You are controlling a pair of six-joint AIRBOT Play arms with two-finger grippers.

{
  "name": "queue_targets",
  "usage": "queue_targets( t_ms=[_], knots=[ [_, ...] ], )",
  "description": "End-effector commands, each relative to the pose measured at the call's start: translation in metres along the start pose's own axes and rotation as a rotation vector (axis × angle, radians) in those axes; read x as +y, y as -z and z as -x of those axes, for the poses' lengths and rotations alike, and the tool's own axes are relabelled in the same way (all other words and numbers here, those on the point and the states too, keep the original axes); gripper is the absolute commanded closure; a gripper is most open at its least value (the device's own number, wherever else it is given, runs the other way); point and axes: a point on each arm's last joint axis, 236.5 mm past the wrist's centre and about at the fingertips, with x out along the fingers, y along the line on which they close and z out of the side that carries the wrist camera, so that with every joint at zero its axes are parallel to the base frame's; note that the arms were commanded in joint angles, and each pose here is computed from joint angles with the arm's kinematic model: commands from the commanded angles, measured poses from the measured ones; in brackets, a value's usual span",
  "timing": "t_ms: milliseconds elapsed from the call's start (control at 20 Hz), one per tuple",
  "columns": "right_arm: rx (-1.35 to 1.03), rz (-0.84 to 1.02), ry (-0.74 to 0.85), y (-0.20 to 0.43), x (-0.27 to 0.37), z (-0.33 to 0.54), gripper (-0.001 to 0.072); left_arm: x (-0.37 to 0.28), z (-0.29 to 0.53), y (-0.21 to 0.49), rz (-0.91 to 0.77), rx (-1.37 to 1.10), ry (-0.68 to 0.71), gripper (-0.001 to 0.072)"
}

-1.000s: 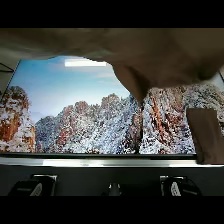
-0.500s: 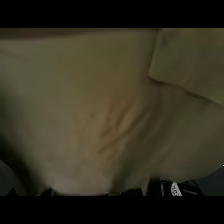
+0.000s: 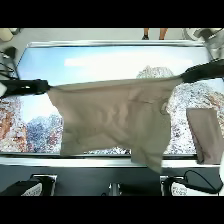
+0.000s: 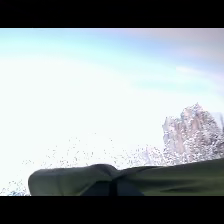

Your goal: Fold the shirts.

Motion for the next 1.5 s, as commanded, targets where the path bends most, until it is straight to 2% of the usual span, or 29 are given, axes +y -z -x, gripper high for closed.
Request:
queue_targets(
  t_ms=[0, 150, 200, 250, 300, 400, 450, 550, 650, 700, 950, 1350, 1400, 1450],
  knots=[
    [0.130, -0.092, -0.145, 0.026, 0.026, -0.086, 0.0684, 0.010, -0.067, 0.027, 0.045, 0.140, -0.004, 0.0684],
    [0.147, -0.087, -0.163, 0.029, 0.033, -0.106, 0.0680, 0.000, -0.086, 0.052, 0.106, 0.250, 0.047, 0.0668],
    [0.131, -0.094, -0.156, 0.026, 0.030, -0.107, 0.0543, -0.005, -0.088, 0.070, 0.127, 0.329, 0.067, 0.0432],
    [0.126, -0.094, -0.149, 0.025, 0.027, -0.102, 0.0237, -0.003, -0.085, 0.089, 0.136, 0.420, 0.068, 0.0073],
    [0.124, -0.077, -0.150, 0.024, 0.024, -0.094, 0.0015, 0.003, -0.079, 0.103, 0.127, 0.497, 0.065, 0.0036],
    [0.151, -0.038, -0.145, 0.033, 0.011, -0.072, 0.0033, 0.023, -0.057, 0.121, 0.159, 0.603, 0.056, 0.0036],
    [0.195, -0.052, -0.141, 0.047, 0.002, -0.059, 0.0096, 0.033, -0.043, 0.130, 0.191, 0.649, 0.050, 0.0056],
    [0.345, -0.092, -0.170, 0.093, -0.008, -0.037, 0.0210, 0.047, -0.022, 0.151, 0.245, 0.692, 0.038, 0.0224],
    [0.441, -0.172, -0.232, 0.131, -0.009, -0.027, 0.0236, 0.052, -0.011, 0.189, 0.289, 0.730, 0.028, 0.0225],
    [0.465, -0.207, -0.268, 0.144, -0.005, -0.026, 0.0285, 0.051, -0.010, 0.212, 0.296, 0.752, 0.030, 0.0225],
    [0.569, -0.267, -0.371, 0.189, 0.025, -0.032, 0.0288, 0.025, -0.026, 0.286, 0.356, 0.799, 0.134, 0.0227],
    [0.567, -0.271, -0.370, 0.195, 0.026, -0.040, 0.0279, 0.026, -0.043, 0.286, 0.344, 0.742, 0.130, 0.0230],
    [0.569, -0.273, -0.372, 0.196, 0.027, -0.040, 0.0250, 0.027, -0.046, 0.285, 0.346, 0.737, 0.126, 0.0264],
    [0.578, -0.281, -0.391, 0.199, 0.032, -0.041, 0.0214, 0.028, -0.048, 0.284, 0.348, 0.729, 0.122, 0.0330]
  ],
)
